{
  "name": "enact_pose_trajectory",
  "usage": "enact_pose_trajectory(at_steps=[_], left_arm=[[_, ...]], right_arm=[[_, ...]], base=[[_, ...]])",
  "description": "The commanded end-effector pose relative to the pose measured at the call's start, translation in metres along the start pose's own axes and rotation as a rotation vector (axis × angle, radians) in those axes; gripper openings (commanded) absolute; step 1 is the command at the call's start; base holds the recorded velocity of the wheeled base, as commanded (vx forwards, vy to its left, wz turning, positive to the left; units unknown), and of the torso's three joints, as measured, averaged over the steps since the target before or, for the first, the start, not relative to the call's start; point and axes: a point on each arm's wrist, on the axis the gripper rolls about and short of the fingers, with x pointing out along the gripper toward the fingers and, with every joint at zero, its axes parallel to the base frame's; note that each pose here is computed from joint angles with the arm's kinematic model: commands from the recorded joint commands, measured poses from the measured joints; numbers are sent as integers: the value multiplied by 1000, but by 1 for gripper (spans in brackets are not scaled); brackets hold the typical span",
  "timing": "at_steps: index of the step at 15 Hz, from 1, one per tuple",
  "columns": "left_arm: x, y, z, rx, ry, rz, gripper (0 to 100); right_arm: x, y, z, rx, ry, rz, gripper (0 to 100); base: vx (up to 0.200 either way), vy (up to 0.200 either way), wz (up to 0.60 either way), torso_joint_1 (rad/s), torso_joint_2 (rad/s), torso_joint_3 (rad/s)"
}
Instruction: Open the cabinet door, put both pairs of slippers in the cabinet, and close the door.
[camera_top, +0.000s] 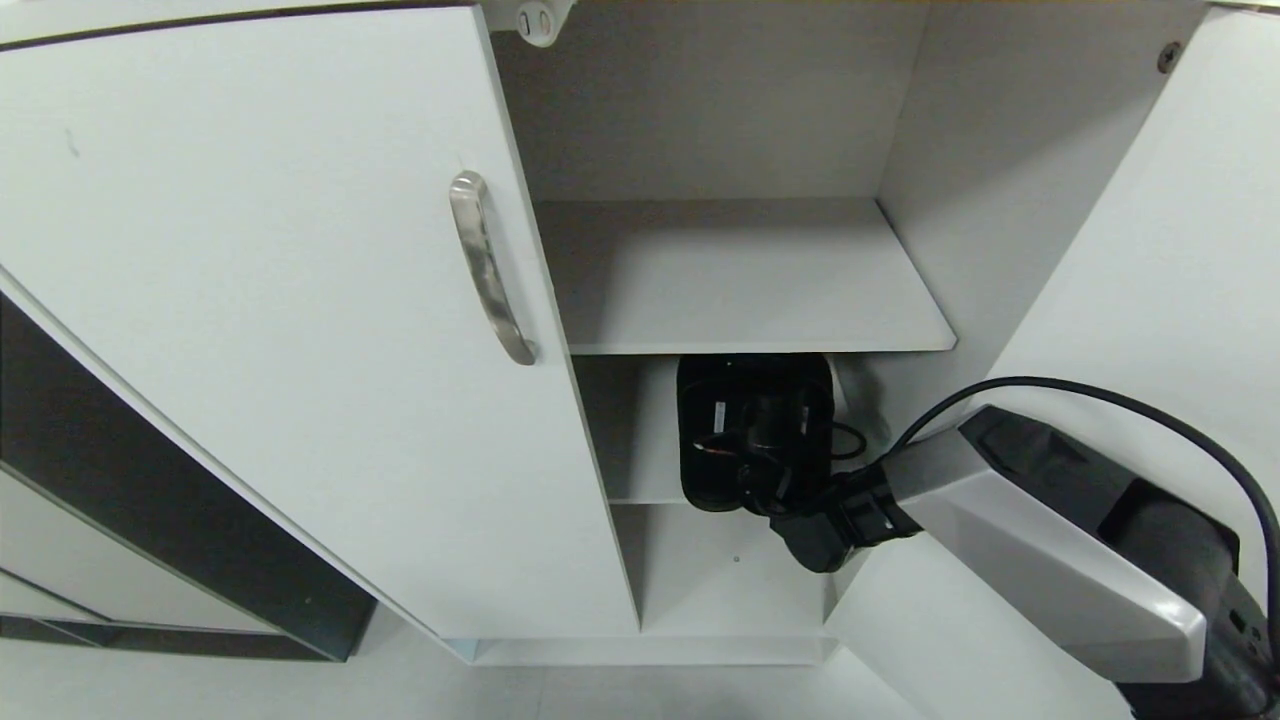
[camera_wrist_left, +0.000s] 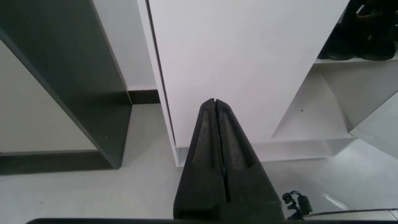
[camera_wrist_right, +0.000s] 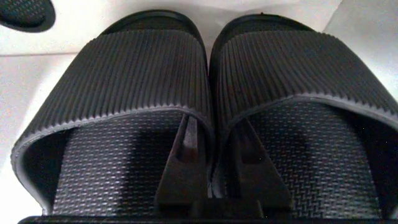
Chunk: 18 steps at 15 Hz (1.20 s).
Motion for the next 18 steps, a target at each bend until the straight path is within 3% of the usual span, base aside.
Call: enact_pose_trajectory(at_steps=[1, 5, 6, 10, 18], left_arm=[[0, 0, 0, 0, 2, 1, 0], [0, 0, 0, -1, 0, 1, 0], [0, 0, 0, -1, 2, 1, 0], [0, 0, 0, -1, 2, 2, 0], [0, 0, 0, -6, 2, 4, 0]], right_arm=[[3, 1, -5, 0, 0, -3, 0], [6, 0, -15, -10, 13, -6, 0], [6, 0, -15, -10, 13, -6, 100], [0, 2, -14, -17, 19, 1, 100], [-82, -10, 17, -45, 52, 93, 100]], base=[[0, 0, 0, 0, 0, 0], [0, 0, 0, 0, 0, 0], [0, 0, 0, 0, 0, 0], [0, 0, 0, 0, 0, 0], [0, 0, 0, 0, 0, 0]])
